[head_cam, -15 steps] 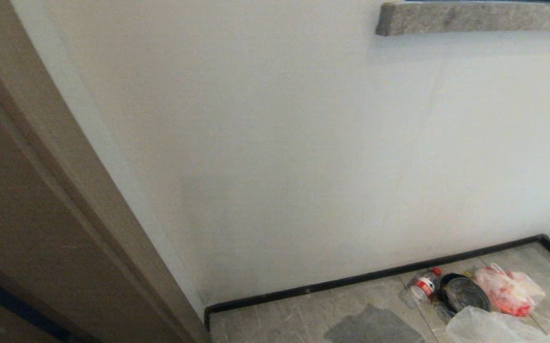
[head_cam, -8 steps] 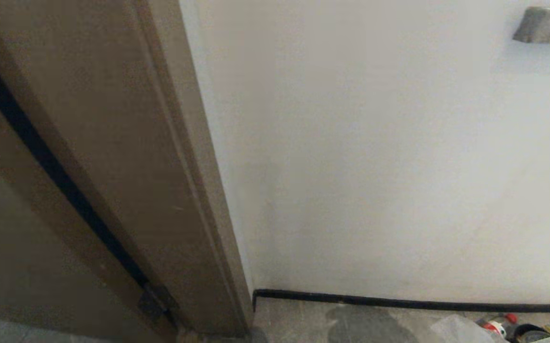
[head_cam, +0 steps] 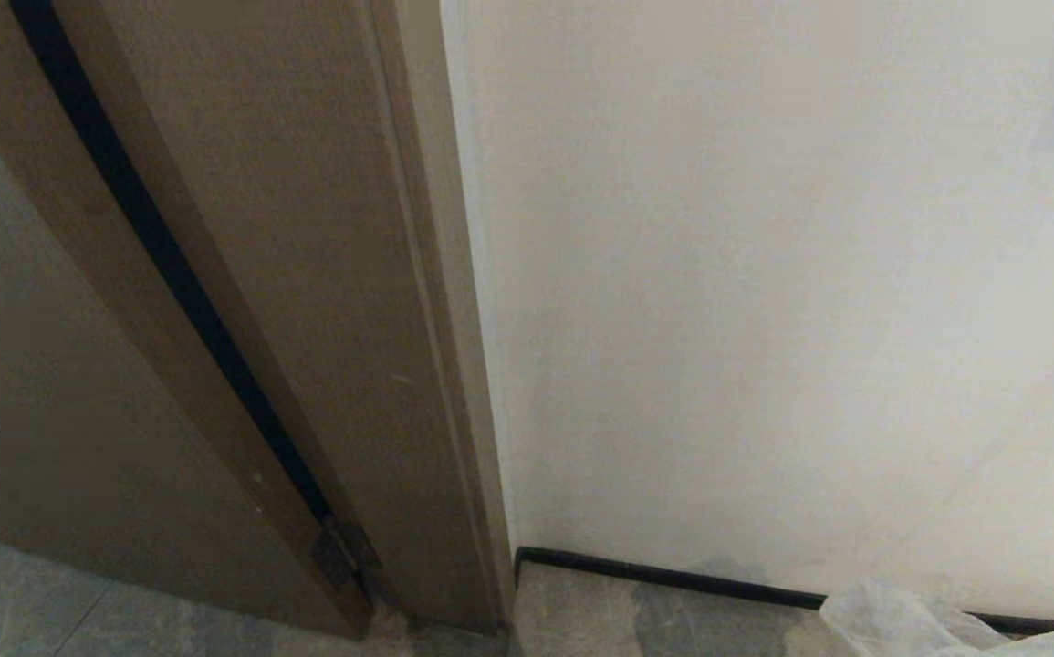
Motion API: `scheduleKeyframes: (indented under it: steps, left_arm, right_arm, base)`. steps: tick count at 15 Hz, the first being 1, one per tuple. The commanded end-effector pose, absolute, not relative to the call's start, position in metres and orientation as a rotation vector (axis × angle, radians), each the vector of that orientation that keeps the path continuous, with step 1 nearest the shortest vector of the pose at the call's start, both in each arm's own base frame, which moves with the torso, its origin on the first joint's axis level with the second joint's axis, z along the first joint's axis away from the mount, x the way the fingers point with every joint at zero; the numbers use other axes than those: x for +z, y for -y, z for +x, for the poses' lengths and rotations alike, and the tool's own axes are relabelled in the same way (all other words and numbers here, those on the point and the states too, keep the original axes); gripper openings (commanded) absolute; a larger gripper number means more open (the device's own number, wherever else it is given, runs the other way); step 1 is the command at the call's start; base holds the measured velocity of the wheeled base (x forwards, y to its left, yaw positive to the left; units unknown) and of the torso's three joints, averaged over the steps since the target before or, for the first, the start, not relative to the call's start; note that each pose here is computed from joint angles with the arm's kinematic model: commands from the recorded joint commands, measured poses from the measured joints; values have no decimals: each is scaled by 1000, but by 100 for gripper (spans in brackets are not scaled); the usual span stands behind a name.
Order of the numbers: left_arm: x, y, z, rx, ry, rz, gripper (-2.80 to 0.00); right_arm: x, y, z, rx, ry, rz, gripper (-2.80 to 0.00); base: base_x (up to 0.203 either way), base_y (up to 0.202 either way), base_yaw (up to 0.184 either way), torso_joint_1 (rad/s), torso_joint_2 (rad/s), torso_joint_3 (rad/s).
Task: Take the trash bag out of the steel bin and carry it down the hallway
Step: Put the trash bag at the door
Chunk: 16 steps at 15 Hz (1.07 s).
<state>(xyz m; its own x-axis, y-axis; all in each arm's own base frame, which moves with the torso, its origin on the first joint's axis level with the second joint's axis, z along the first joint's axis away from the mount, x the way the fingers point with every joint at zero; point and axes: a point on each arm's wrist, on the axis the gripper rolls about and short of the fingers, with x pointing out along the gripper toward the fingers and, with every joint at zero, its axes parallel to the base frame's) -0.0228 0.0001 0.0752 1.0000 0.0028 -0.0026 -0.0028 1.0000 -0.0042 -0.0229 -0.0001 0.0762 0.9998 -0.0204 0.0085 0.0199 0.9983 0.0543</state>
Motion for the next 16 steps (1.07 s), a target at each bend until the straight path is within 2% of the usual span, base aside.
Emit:
scheduleKeyframes:
  steps: [1,6,16]
  left_arm:
    - [75,0,-23,3,-2,-5,-280]
    - [75,0,-23,3,-3,-5,-280]
    - [75,0,-23,3,-2,-5,-280]
  right_arm:
    - [76,0,-23,-20,7,55,-280]
    - [76,0,-23,-20,5,55,-280]
    - [76,0,-23,-20,8,55,-280]
  base:
    - [0,0,0,0,0,0]
    - [0,0,0,1,1,-16]
    - [0,0,0,3,3,-186]
